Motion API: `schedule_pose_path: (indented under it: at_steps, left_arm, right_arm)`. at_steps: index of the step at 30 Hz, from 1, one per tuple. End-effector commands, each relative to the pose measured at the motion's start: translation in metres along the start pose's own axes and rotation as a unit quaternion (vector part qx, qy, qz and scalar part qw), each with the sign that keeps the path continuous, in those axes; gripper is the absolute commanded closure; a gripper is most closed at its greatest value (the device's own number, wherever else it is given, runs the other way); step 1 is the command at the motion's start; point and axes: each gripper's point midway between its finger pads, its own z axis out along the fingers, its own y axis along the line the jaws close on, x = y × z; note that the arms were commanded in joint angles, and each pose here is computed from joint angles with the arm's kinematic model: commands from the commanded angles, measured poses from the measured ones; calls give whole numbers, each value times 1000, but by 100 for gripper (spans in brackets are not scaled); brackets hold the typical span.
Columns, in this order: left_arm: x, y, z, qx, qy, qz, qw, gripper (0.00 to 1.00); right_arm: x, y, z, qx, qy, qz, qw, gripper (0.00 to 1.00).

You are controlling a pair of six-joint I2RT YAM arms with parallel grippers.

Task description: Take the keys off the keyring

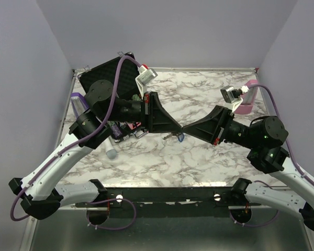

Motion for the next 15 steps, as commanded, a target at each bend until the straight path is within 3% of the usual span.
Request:
schedule_pose_path:
  at_steps: [1, 15]
  left_arm:
    - [-9, 42, 14, -71, -45, -17, 996, 100]
    - [-24, 51, 12, -121, -127, -24, 984, 100]
  right_arm:
    - [-9, 15, 2, -38, -27, 11, 999, 99]
    - [-19, 20, -1, -53, -62, 20, 996, 99]
